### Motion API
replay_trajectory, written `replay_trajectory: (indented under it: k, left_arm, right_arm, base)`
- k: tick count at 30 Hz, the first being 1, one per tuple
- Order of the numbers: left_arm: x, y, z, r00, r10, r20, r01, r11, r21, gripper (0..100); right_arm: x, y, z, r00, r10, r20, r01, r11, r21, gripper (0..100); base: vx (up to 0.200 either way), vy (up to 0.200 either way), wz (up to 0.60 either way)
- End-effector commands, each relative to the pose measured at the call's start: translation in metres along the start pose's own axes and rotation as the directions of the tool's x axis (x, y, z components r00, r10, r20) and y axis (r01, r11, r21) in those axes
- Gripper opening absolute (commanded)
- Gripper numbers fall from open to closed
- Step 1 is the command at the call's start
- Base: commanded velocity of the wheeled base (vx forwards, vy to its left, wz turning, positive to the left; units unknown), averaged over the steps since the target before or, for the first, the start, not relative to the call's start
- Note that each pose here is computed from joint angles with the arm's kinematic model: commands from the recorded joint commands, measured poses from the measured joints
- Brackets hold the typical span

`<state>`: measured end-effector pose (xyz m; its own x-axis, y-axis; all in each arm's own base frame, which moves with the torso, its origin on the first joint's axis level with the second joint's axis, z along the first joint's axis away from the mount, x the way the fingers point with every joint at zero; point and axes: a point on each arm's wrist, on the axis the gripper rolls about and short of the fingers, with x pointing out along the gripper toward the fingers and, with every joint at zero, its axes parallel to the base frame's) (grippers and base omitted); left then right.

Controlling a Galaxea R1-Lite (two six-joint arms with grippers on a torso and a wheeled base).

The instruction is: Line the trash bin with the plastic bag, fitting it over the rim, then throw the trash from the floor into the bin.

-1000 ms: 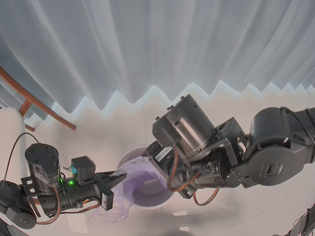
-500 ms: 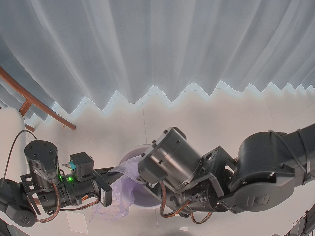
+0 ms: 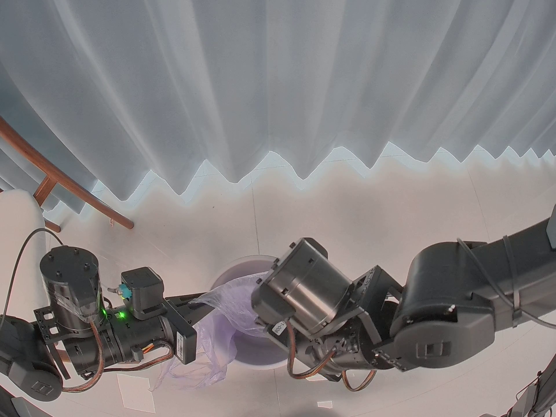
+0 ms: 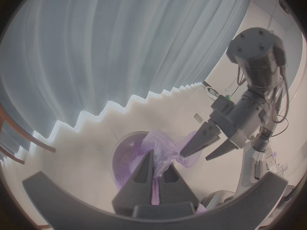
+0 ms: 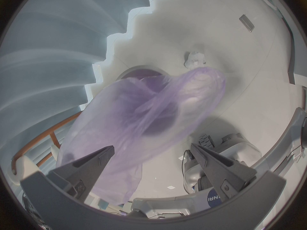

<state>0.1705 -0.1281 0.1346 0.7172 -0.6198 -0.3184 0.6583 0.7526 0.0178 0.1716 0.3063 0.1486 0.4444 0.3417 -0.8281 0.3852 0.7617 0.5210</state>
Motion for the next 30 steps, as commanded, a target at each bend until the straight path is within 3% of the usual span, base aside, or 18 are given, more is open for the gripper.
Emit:
replay_trajectory:
  k: [1,4,10,16,24,27,30]
  left_arm:
    - [-0.001,0.0,0.001,1.0,0.0,0.006,0.0,1.0,0.002,0]
    - [0.0,0.0,0.002,1.0,-0.001,0.009,0.001,1.0,0.003,0]
    - [0.0,0.0,0.002,1.0,-0.001,0.015,0.001,1.0,0.006,0]
    - [0.001,0.0,0.003,1.0,0.001,0.023,-0.001,1.0,0.005,0]
    - [0.002,0.0,0.004,1.0,0.001,0.024,-0.001,1.0,0.005,0]
    - [0.002,0.0,0.003,1.0,0.001,0.021,-0.001,1.0,0.003,0]
    - [0.002,0.0,0.003,1.0,-0.001,0.02,0.0,1.0,0.008,0]
  right_arm:
    - [0.009,-0.003,0.019,0.999,-0.029,0.028,0.028,0.999,0.021,100]
    - [0.011,-0.006,0.026,0.998,-0.05,0.043,0.049,0.999,0.02,100]
    - [0.017,-0.032,0.025,0.982,-0.17,0.08,0.171,0.985,-0.004,100]
    - [0.006,-0.033,0.039,0.984,-0.148,0.097,0.146,0.989,0.022,100]
    - [-0.005,-0.054,0.045,0.985,-0.137,0.107,0.145,0.987,-0.07,100]
    - [-0.009,-0.081,0.05,0.985,-0.119,0.124,0.146,0.962,-0.231,100]
    - [-0.006,-0.107,0.058,0.984,-0.096,0.151,0.143,0.932,-0.334,100]
  base:
    - [0.0,0.0,0.0]
    - [0.0,0.0,0.0]
    - [0.0,0.0,0.0]
    - [0.0,0.0,0.0]
    - [0.0,0.0,0.0]
    - [0.0,0.0,0.0]
    - [0.0,0.0,0.0]
